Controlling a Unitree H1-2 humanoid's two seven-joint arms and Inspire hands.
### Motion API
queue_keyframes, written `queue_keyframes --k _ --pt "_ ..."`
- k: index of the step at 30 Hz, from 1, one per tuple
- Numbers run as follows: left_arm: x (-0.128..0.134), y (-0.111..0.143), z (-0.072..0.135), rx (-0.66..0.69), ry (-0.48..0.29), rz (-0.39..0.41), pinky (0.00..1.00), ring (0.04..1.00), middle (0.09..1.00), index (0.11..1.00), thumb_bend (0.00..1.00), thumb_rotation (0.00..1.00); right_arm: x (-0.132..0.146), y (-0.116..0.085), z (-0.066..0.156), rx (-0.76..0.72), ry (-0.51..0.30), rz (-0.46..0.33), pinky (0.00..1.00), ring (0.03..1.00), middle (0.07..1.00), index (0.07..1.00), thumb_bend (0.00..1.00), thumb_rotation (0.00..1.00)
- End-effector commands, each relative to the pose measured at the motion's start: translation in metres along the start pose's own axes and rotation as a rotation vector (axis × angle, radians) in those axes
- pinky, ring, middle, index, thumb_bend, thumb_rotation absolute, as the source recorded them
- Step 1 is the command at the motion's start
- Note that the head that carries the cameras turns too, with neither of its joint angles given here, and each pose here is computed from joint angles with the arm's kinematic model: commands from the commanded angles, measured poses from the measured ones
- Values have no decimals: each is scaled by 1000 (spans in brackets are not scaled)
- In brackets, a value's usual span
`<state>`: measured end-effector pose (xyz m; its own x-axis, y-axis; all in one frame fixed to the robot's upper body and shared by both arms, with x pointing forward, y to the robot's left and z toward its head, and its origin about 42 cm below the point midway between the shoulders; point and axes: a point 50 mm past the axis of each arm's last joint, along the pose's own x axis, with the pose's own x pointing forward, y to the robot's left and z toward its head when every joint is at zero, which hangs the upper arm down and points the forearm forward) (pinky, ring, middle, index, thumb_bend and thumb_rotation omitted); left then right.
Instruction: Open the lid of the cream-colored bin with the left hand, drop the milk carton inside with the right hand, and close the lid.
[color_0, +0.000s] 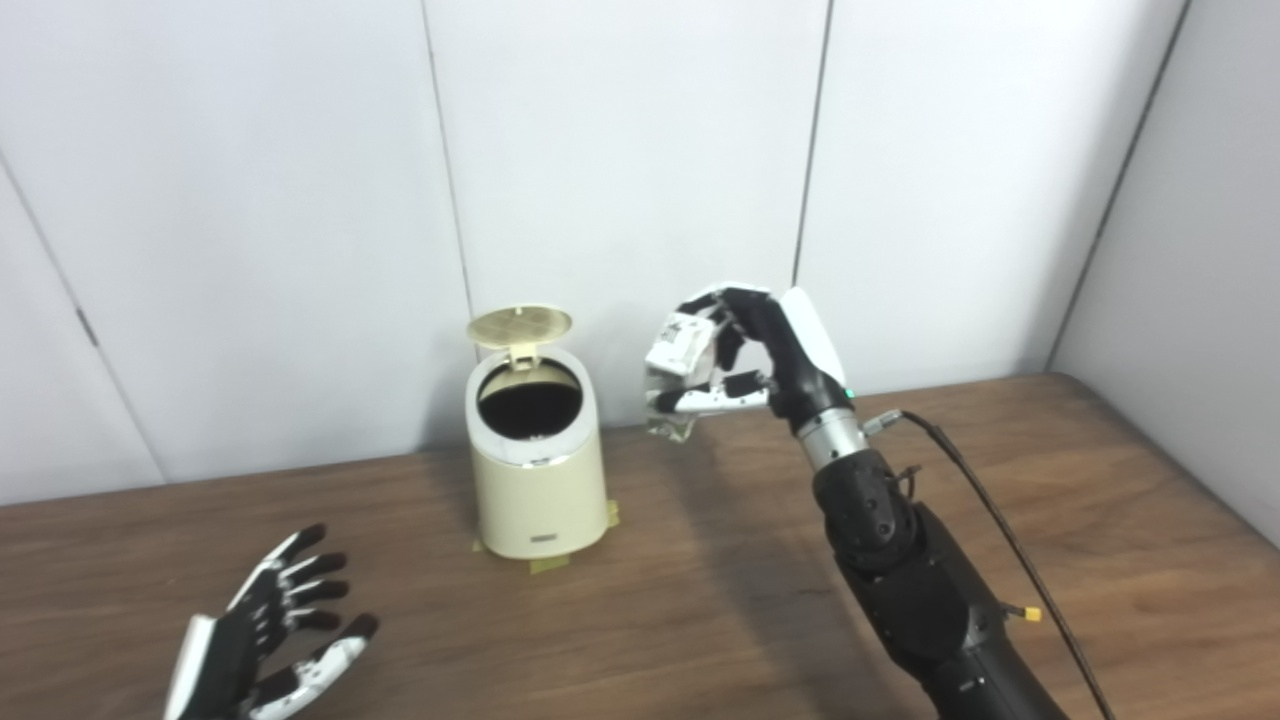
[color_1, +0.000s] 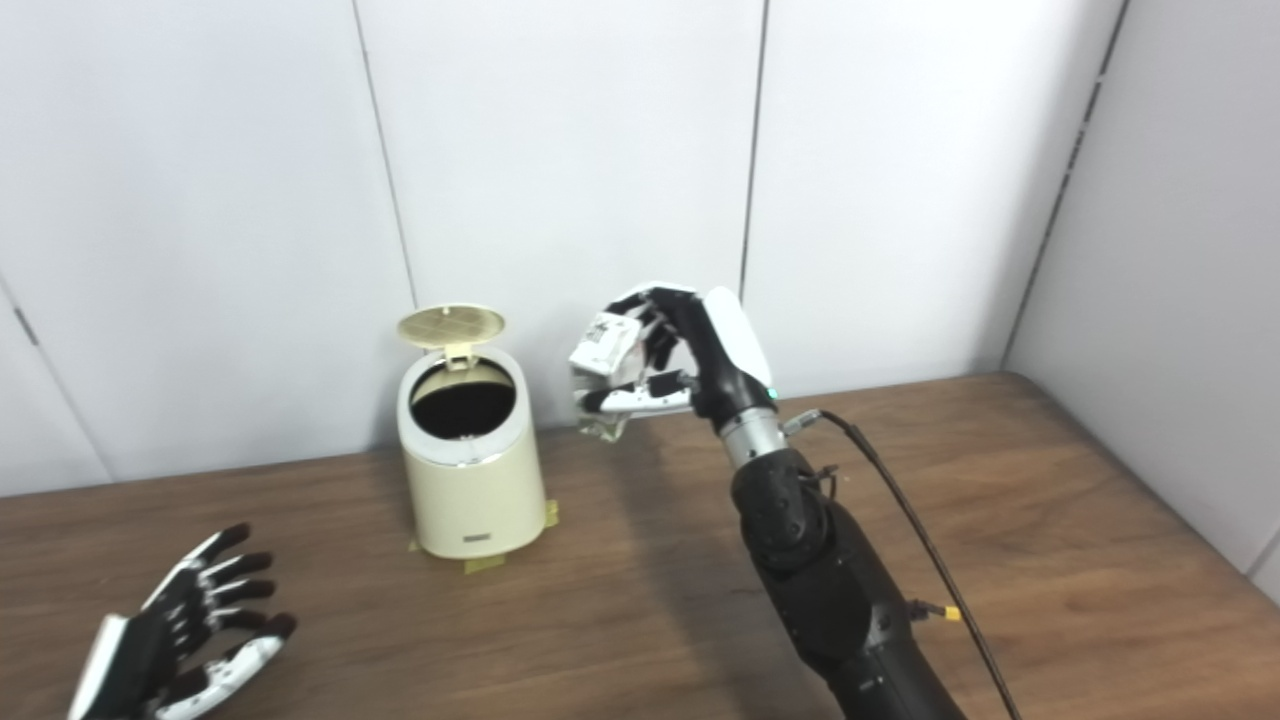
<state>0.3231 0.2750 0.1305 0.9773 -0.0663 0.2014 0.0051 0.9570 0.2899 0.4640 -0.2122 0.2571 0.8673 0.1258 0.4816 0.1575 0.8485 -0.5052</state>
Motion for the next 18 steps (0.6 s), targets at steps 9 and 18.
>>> queue_keyframes --k 9,18 --pt "8 -19 8 -11 -60 1 607 715 782 876 623 162 53 7 66 57 -252 -12 269 318 430 524 522 0" --pt "10 -29 12 -18 -65 4 616 720 779 870 631 182 67 15 80 38 -305 6 244 306 418 523 521 1"
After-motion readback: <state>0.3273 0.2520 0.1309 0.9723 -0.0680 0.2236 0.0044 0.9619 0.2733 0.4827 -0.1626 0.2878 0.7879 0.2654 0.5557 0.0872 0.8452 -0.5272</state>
